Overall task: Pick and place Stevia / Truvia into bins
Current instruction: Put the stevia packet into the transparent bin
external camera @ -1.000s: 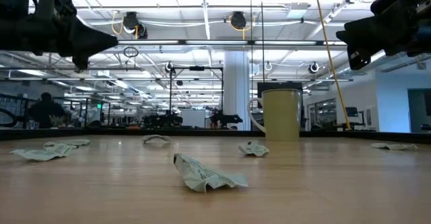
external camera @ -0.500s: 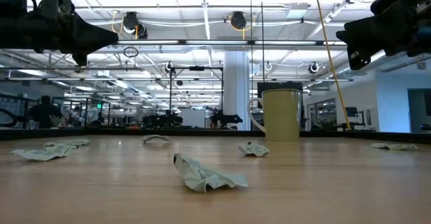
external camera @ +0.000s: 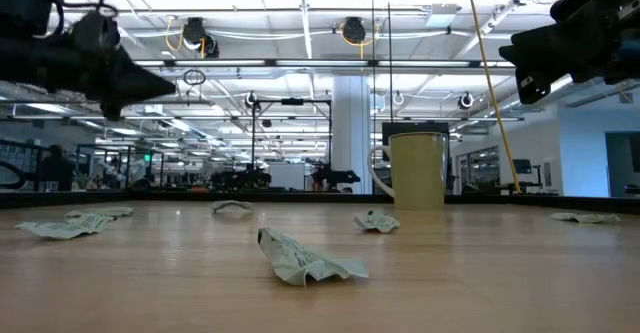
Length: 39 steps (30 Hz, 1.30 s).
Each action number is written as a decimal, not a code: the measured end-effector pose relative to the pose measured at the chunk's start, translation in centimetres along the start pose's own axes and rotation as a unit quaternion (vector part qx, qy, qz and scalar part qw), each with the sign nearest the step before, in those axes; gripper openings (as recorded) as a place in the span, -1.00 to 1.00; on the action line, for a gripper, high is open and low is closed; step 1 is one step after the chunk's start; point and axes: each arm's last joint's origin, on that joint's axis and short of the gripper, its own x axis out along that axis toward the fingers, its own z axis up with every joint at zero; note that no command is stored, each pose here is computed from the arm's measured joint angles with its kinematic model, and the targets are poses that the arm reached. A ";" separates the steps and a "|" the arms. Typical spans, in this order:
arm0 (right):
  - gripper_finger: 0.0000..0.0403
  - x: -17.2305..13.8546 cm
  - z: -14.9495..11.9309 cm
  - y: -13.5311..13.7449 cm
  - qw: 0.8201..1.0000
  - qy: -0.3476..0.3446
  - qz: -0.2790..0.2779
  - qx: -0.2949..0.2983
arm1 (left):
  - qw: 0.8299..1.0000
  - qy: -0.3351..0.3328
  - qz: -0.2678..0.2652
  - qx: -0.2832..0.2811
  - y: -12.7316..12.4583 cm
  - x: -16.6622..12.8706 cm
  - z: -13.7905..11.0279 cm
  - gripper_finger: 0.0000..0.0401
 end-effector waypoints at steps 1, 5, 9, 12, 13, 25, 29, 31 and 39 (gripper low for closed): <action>-0.56 0.0 0.0 0.0 1.000 0.000 0.000 0.000 | 1.000 0.015 0.011 -0.001 0.1 0.1 -0.3 -0.79; -0.56 0.0 0.0 0.0 1.000 0.000 0.000 0.000 | 0.998 0.055 0.042 0.010 0.3 0.6 -1.2 -0.79; -0.56 0.0 0.0 0.0 1.000 0.000 0.000 0.000 | 0.996 0.047 0.067 0.030 0.3 1.2 -1.1 -0.79; -0.56 0.0 0.0 0.0 1.000 0.000 0.000 0.000 | 0.995 0.038 0.069 0.058 0.1 1.7 -1.0 -0.79; -0.56 0.0 0.0 0.0 1.000 0.000 0.000 0.000 | 0.995 0.037 0.068 0.062 0.1 1.9 -1.0 -0.79; -0.56 0.0 0.0 0.0 1.000 0.000 0.000 0.000 | 0.990 0.139 -0.018 0.031 -1.0 2.9 -3.4 -0.79; -0.56 0.0 0.0 0.0 1.000 0.000 0.000 0.000 | 0.990 0.121 -0.045 0.057 -2.2 3.2 -3.5 -0.79; -0.56 0.0 0.0 0.0 1.000 0.000 0.000 0.000 | 0.989 0.114 -0.049 0.076 -2.7 3.3 -3.7 -0.79; -0.56 0.0 0.0 0.0 1.000 0.000 0.000 0.000 | 0.982 0.162 -0.006 0.095 -3.0 3.7 -5.6 -0.79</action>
